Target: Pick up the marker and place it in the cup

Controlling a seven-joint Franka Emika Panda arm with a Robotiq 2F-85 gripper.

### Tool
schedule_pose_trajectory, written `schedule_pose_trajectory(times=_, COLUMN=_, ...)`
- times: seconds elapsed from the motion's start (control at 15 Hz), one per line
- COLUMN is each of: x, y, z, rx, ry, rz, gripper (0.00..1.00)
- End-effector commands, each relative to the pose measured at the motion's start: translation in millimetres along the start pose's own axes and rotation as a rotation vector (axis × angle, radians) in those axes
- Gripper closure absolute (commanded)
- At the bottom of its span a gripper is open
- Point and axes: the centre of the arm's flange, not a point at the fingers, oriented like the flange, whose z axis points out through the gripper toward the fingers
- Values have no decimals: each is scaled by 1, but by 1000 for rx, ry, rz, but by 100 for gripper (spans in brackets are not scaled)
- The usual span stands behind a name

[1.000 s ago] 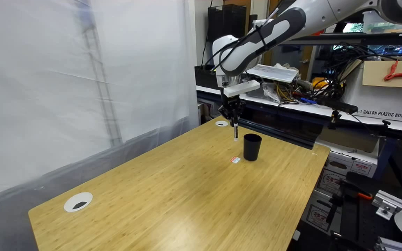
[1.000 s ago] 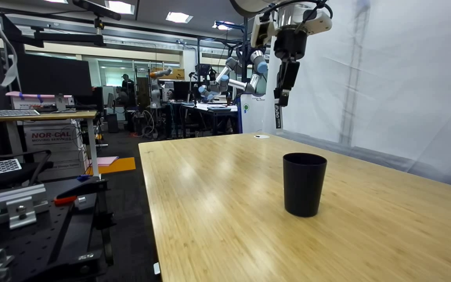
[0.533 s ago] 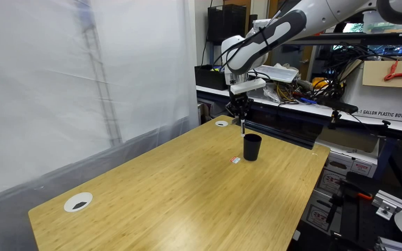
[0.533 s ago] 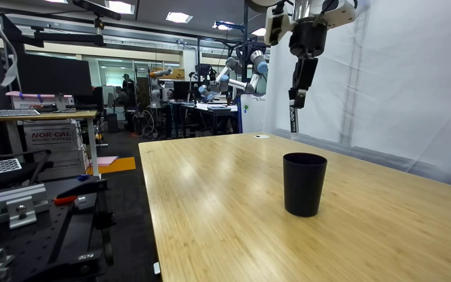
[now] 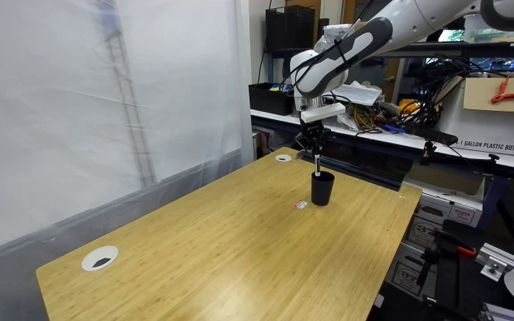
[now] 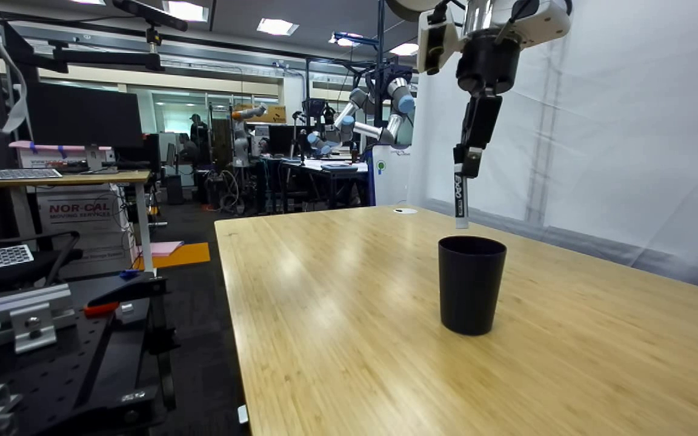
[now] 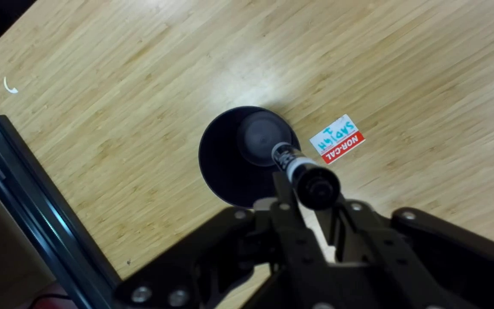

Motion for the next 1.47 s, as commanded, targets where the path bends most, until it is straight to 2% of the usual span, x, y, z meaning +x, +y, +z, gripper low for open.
schedule_pose_trajectory(times=0.0, x=-8, y=14, z=9, rx=44, ry=2, rz=19, gripper=95)
schedule_pose_trajectory(times=0.6, x=-11, y=24, z=41, rx=87, ry=-6, rz=49, gripper=95)
schedule_pose_trajectory(times=0.67, x=-11, y=24, z=43, rx=92, ry=-5, rz=51, gripper=86)
schedule_pose_trajectory(times=0.73, x=-11, y=23, z=44, rx=95, ry=-4, rz=53, gripper=57)
schedule_pose_trajectory(times=0.8, x=-11, y=23, z=45, rx=100, ry=-3, rz=52, gripper=56)
schedule_pose_trajectory(times=1.27, x=-11, y=19, z=42, rx=118, ry=12, rz=53, gripper=8)
schedule_pose_trajectory(times=1.4, x=-17, y=11, z=34, rx=119, ry=26, rz=42, gripper=0)
